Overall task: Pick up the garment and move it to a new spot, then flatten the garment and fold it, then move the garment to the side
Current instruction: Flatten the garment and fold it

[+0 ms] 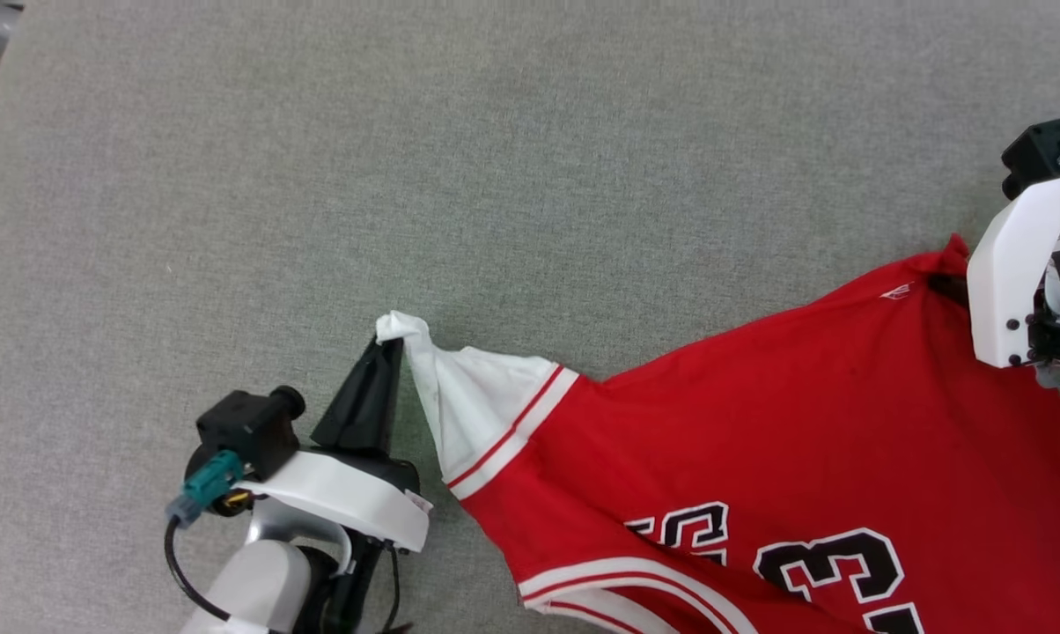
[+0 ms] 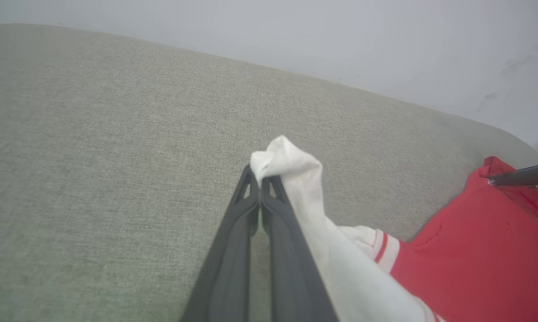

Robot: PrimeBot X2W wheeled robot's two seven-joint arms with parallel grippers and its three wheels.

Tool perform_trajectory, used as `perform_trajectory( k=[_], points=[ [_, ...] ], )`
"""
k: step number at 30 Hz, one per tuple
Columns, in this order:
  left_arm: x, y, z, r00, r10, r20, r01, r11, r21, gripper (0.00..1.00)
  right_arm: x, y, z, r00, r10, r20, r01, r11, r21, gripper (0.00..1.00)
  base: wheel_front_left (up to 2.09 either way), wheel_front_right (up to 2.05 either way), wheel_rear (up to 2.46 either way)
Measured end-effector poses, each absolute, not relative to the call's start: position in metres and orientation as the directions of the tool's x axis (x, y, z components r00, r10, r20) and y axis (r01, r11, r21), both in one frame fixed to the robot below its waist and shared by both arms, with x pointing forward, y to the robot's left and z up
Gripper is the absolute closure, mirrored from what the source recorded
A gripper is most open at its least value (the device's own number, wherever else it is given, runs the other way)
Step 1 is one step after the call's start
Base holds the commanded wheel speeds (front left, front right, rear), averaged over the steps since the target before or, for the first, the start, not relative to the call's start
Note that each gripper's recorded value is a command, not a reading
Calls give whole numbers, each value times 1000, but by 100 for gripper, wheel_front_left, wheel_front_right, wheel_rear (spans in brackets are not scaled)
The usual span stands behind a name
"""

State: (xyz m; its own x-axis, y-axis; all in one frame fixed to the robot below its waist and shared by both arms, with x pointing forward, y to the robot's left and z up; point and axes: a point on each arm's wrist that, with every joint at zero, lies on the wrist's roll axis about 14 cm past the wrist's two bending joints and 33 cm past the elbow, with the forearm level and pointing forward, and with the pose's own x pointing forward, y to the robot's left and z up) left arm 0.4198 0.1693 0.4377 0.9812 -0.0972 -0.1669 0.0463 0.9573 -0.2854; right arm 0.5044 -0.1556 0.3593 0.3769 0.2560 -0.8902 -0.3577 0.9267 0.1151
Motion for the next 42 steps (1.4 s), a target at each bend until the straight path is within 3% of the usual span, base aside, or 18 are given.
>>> perform_trajectory(
  k=[7, 15, 21, 30, 42],
  points=[
    [439, 188, 487, 997, -77, -28, 69, 972, -224, 100, 521, -165, 403, 552, 235, -800, -337, 941, 44, 100, 0, 0, 0],
    [490, 185, 578, 974, -134, 183, 162, 975, -150, 100, 554, -188, 490, 795, 182, -578, -242, 970, -27, 100, 0, 0, 0],
    [536, 179, 642, 939, -166, 300, 209, 971, -118, 100, 580, -211, 558, 916, 116, -385, -154, 986, -68, 100, 0, 0, 0],
    [603, 183, 710, 906, -163, 390, 188, 982, -27, 100, 623, -235, 648, 994, 35, -104, -45, 994, -100, 100, 0, 0, 0],
    [668, 194, 732, 901, -134, 412, 143, 990, 9, 100, 671, -232, 693, 1000, 12, 24, -9, 990, -137, 100, 0, 0, 0]
  ],
)
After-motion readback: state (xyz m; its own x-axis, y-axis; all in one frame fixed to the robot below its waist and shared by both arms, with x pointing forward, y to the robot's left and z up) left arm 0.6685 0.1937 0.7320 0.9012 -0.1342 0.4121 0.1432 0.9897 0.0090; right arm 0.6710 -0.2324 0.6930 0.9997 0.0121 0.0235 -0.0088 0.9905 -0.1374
